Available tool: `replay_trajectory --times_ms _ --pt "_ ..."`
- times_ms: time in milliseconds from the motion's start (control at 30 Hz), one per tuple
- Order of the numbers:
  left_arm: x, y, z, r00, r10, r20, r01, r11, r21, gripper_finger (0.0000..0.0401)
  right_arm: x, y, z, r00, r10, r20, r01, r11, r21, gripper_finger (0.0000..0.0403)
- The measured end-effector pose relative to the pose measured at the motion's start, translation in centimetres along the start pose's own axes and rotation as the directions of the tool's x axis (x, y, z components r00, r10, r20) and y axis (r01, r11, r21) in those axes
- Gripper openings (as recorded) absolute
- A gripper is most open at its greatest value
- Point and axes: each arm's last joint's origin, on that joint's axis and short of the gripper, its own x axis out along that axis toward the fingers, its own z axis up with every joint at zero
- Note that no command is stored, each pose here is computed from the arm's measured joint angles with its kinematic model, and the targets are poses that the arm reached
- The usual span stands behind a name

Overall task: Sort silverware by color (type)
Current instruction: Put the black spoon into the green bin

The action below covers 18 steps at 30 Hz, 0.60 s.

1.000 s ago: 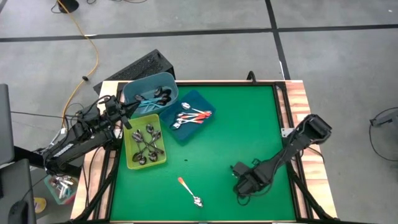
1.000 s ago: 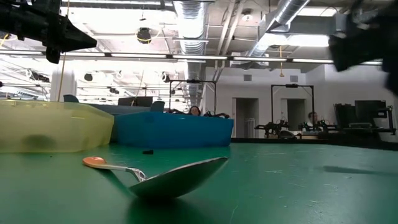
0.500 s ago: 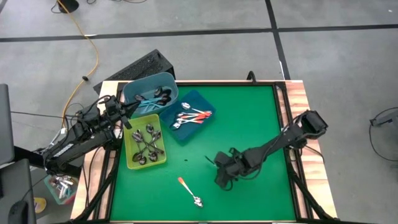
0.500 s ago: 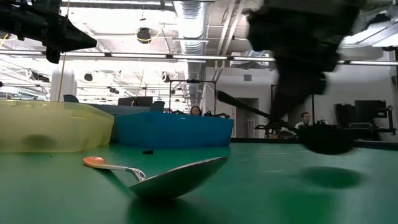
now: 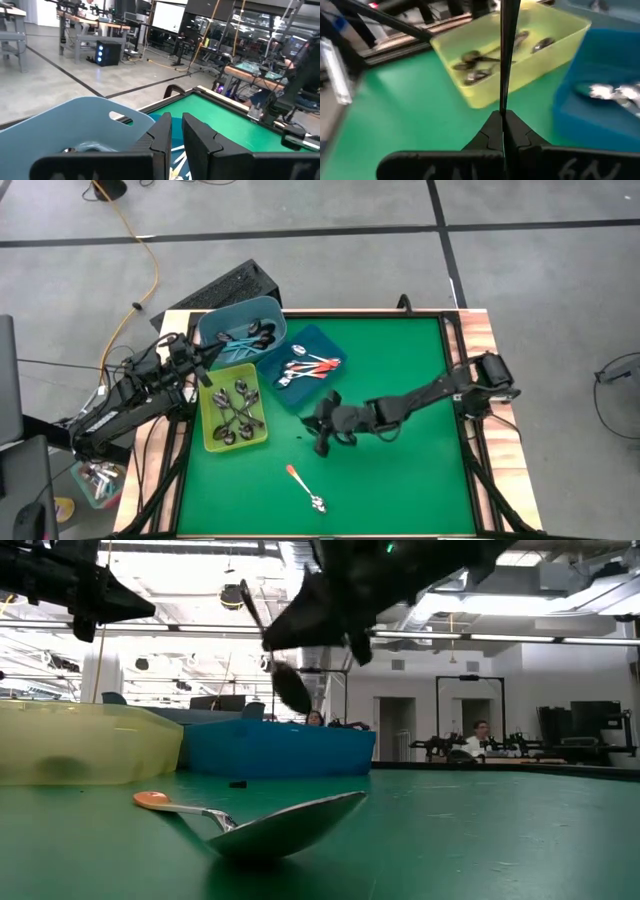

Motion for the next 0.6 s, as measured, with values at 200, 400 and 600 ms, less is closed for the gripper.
replay_trajectory --times_ms 200,400,600 --pt "0.0 0.1 0.0 0.999 0.046 0.009 -0.046 0.999 -0.002 0.0029 2.3 -1.5 2.0 0.973 0.055 0.223 -0.042 0.997 -0.064 0.0004" --pt "0.0 0.2 0.0 0.998 0.065 0.01 -0.065 0.998 -0.009 0.0029 6.1 -1.8 3.7 0.949 0.13 0.288 -0.097 0.987 -0.127 0.0004" --pt "0.0 0.2 -0.1 0.997 0.071 0.004 -0.071 0.997 -0.013 0.0029 10.6 -1.1 6.1 0.908 0.304 0.288 -0.249 0.945 -0.212 0.0004"
